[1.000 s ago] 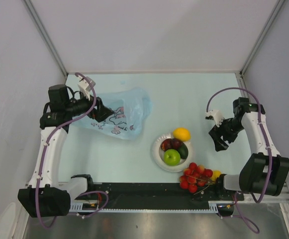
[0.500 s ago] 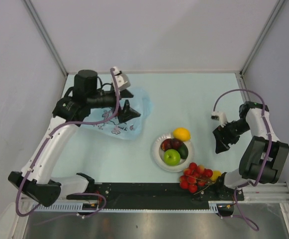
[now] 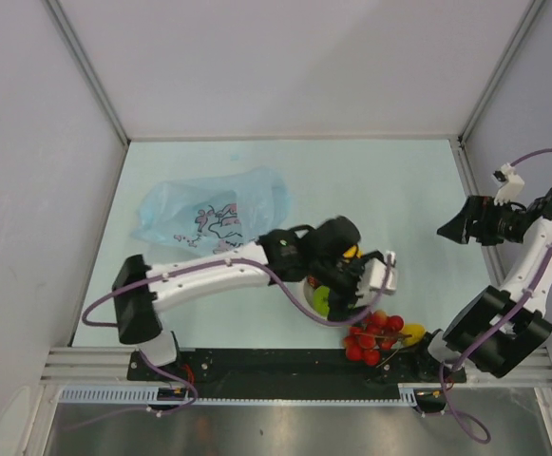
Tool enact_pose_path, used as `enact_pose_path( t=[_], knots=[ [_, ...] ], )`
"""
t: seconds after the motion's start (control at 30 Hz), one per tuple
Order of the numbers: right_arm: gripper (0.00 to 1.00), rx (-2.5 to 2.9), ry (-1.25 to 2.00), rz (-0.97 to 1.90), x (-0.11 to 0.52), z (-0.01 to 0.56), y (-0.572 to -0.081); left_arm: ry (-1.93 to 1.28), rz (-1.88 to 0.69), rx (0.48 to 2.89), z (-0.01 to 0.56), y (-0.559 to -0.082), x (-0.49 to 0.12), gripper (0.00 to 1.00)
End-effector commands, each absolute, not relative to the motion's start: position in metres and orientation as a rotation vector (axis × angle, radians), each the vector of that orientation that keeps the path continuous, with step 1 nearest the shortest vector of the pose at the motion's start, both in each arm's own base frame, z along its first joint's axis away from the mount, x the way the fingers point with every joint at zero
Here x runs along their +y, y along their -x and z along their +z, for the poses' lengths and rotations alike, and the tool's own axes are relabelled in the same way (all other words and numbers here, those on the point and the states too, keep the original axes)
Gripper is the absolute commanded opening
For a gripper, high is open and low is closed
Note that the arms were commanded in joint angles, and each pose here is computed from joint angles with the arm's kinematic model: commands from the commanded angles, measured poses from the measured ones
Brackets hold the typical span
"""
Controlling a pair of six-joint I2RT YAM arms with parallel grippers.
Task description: Take the fake fruits out of the plastic bag
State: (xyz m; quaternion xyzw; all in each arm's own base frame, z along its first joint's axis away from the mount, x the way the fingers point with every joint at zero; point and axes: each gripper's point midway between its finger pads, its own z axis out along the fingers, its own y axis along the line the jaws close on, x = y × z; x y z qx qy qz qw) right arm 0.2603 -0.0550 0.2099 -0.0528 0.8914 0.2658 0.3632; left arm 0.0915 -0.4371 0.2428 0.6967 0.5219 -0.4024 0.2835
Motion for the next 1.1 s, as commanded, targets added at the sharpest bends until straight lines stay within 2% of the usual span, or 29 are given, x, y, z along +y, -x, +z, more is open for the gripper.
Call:
enact_pose_path(
  t=[0.0, 0.1, 0.4, 0.73, 1.07],
  knots=[
    [1.00, 2.125, 0.119, 0.618, -0.051, 0.258, -0.266, -1.812, -1.073, 1.299, 0.247, -0.064, -0.481, 0.90],
    [1.00, 2.125, 0.069, 0.543, -0.061, 0.260, -0.266, -1.776, -1.109, 1.358, 0.235, -0.059, -0.505, 0.89],
    [1.00, 2.045, -0.127, 0.625, -0.079, 0.271, -0.257, -1.688, -1.299, 1.452, 0.215, -0.056, -0.562, 0.75],
    [1.00, 1.991, -0.263, 0.735, -0.093, 0.271, -0.260, -1.699, -1.398, 1.501, 0.178, -0.054, -0.570, 0.46],
    [1.00, 1.983, -0.271, 0.735, -0.097, 0.271, -0.262, -1.743, -1.448, 1.574, 0.147, -0.046, -0.562, 0.43]
  ],
)
